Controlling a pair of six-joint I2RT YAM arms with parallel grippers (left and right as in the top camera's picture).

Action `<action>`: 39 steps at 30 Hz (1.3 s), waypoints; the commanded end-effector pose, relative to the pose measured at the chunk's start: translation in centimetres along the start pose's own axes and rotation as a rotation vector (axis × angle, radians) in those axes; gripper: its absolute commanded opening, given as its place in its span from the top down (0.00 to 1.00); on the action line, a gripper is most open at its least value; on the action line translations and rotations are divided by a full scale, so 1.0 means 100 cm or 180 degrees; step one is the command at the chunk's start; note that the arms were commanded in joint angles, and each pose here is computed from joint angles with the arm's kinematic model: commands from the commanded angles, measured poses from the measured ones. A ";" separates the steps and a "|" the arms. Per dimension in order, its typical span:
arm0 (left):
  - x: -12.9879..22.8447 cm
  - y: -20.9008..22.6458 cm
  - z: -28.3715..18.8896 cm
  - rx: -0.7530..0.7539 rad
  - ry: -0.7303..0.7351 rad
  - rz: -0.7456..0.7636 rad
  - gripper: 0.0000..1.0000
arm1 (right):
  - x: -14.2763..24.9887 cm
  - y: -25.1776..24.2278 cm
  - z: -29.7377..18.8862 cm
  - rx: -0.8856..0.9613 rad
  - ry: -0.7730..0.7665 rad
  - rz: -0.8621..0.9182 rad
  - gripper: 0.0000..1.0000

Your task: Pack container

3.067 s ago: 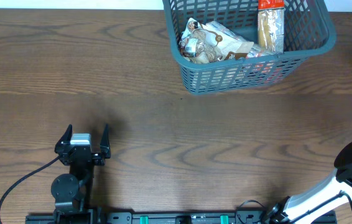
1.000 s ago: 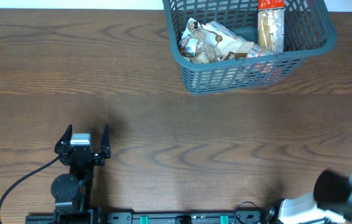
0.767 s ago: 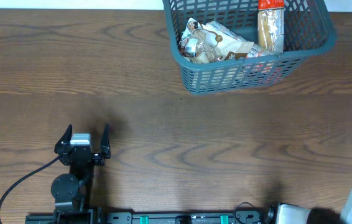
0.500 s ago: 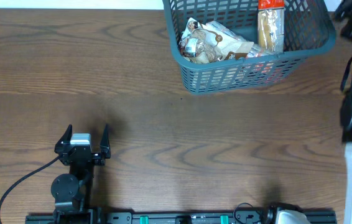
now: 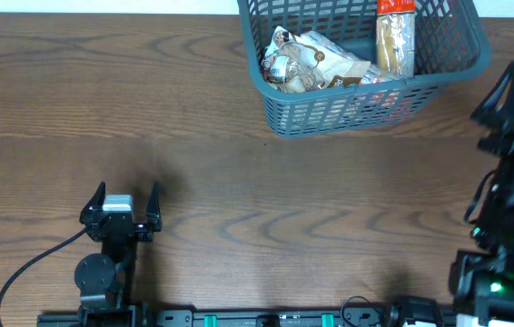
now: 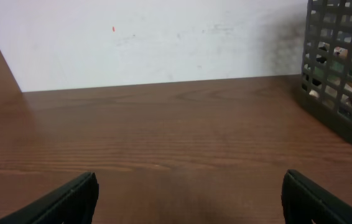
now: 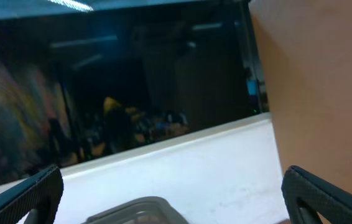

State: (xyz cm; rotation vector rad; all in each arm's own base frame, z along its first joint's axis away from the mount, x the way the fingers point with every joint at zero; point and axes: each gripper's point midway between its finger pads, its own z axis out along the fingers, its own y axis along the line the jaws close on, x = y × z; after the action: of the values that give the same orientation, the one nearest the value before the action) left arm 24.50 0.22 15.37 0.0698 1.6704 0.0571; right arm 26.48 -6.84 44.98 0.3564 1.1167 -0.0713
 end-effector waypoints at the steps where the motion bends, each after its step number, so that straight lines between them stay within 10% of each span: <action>1: 0.015 -0.002 0.001 0.0028 0.0145 -0.0016 0.17 | 0.014 0.005 -0.018 -0.0135 -0.0028 0.0090 0.01; 39: 0.015 -0.002 0.001 0.0028 0.0145 -0.0016 0.17 | 0.055 -0.009 -0.115 -0.0523 -0.0767 0.0393 0.01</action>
State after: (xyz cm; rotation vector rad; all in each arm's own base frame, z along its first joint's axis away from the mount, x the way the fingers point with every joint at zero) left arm 24.50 0.22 15.37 0.0698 1.6704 0.0571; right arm 19.06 -3.82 35.67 0.2734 0.8683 0.0565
